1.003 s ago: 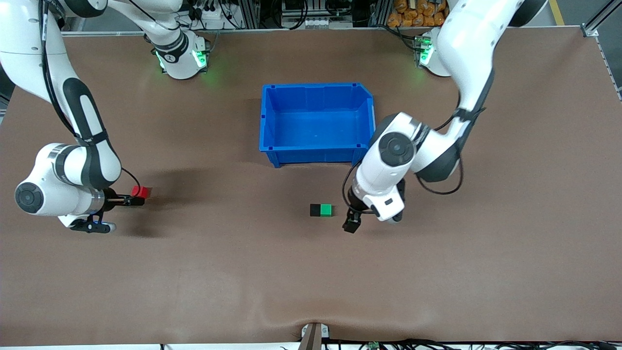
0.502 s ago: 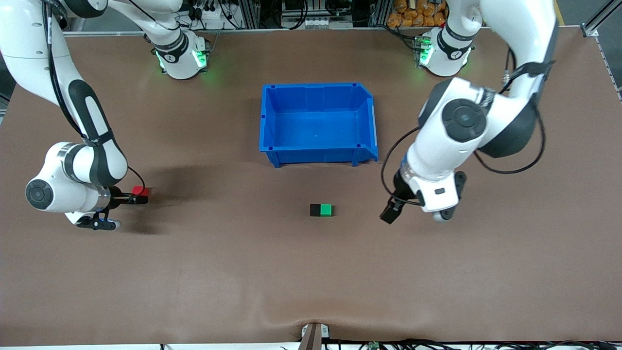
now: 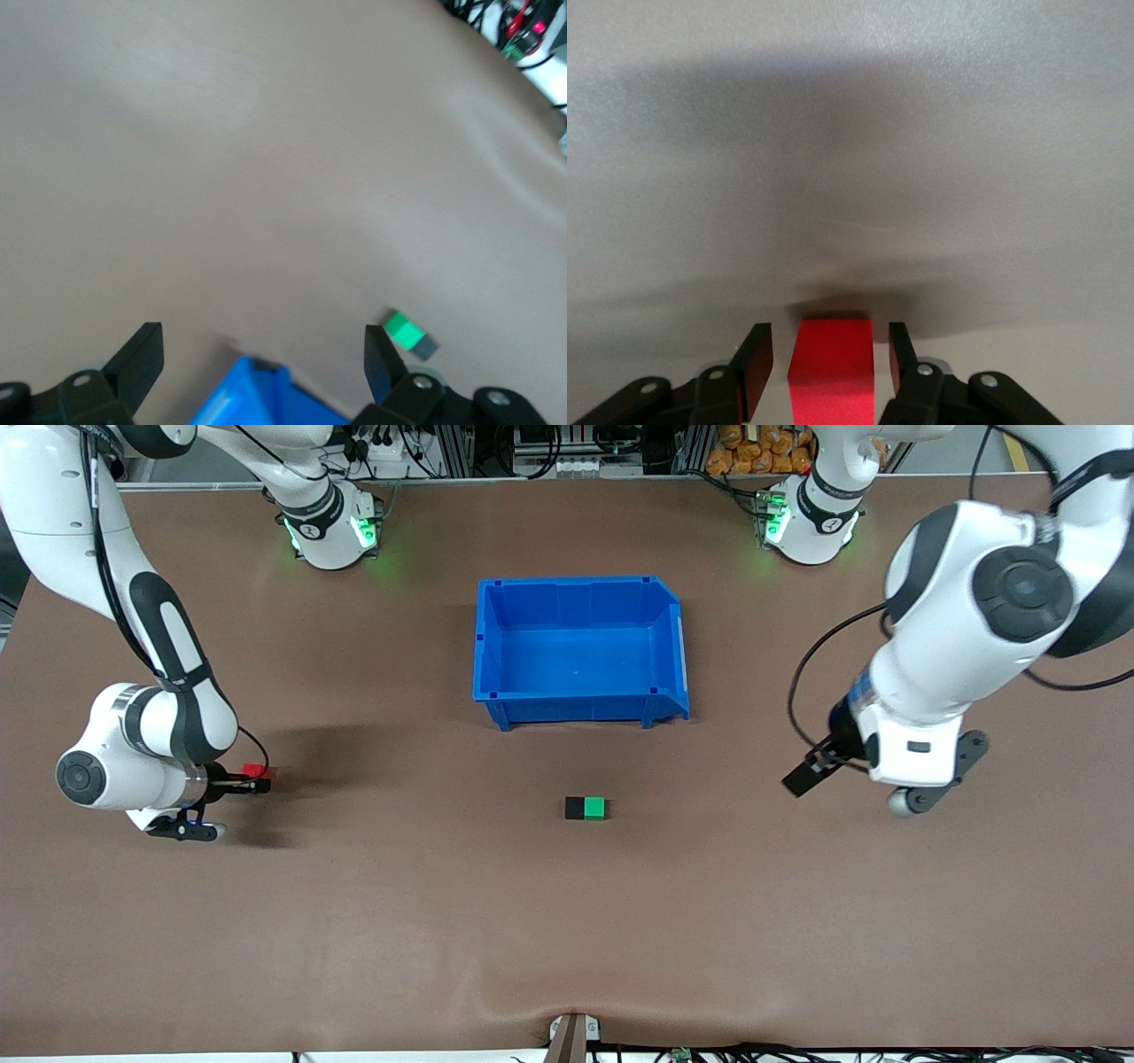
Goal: Attach green and red cubes to black cube
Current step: 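Open the left gripper and withdraw it while the right gripper grasps red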
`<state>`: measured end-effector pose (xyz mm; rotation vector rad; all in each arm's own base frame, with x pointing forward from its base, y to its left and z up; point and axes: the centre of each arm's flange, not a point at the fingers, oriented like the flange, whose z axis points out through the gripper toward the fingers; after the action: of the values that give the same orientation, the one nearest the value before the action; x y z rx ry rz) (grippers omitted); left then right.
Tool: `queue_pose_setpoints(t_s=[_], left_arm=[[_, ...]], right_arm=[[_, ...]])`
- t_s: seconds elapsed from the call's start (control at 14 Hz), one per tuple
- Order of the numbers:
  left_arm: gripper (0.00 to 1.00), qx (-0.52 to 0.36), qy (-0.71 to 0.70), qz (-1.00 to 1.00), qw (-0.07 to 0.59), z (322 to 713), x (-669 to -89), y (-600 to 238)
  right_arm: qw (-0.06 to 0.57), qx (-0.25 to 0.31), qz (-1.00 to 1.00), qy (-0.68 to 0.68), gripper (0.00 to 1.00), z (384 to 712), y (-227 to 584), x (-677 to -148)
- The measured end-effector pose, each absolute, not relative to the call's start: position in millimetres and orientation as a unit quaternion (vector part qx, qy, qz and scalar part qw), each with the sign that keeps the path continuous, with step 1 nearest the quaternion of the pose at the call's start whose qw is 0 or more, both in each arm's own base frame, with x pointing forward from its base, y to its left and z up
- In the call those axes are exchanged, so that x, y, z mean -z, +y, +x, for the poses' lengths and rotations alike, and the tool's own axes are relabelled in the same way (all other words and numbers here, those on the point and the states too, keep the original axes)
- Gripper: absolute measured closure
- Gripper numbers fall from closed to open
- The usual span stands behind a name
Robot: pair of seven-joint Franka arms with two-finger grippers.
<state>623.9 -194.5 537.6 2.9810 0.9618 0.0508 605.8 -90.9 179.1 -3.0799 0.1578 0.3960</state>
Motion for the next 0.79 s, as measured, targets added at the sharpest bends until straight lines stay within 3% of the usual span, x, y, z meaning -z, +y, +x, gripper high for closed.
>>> queue_pose_setpoints(t_s=[0.07, 0.14, 0.21, 0.79], left_arm=[[0.0, -0.012, 0.295, 0.955, -0.001, 620, -546, -185], [0.0, -0.014, 0.28, 0.96, -0.002, 617, -555, -177], [0.0, -0.015, 0.26, 0.966, -0.004, 613, -564, -170], [0.0, 0.002, 0.048, 0.998, -0.031, 574, -618, -102]], right_arm=[[0.016, -0.129, -0.99, 0.051, 0.44, 605, -91, -177], [0.016, -0.13, -0.99, 0.051, 0.57, 605, -91, -176], [0.016, -0.13, -0.99, 0.051, 0.61, 605, -91, -176], [0.015, -0.141, -0.987, 0.078, 0.6, 604, -86, -177]])
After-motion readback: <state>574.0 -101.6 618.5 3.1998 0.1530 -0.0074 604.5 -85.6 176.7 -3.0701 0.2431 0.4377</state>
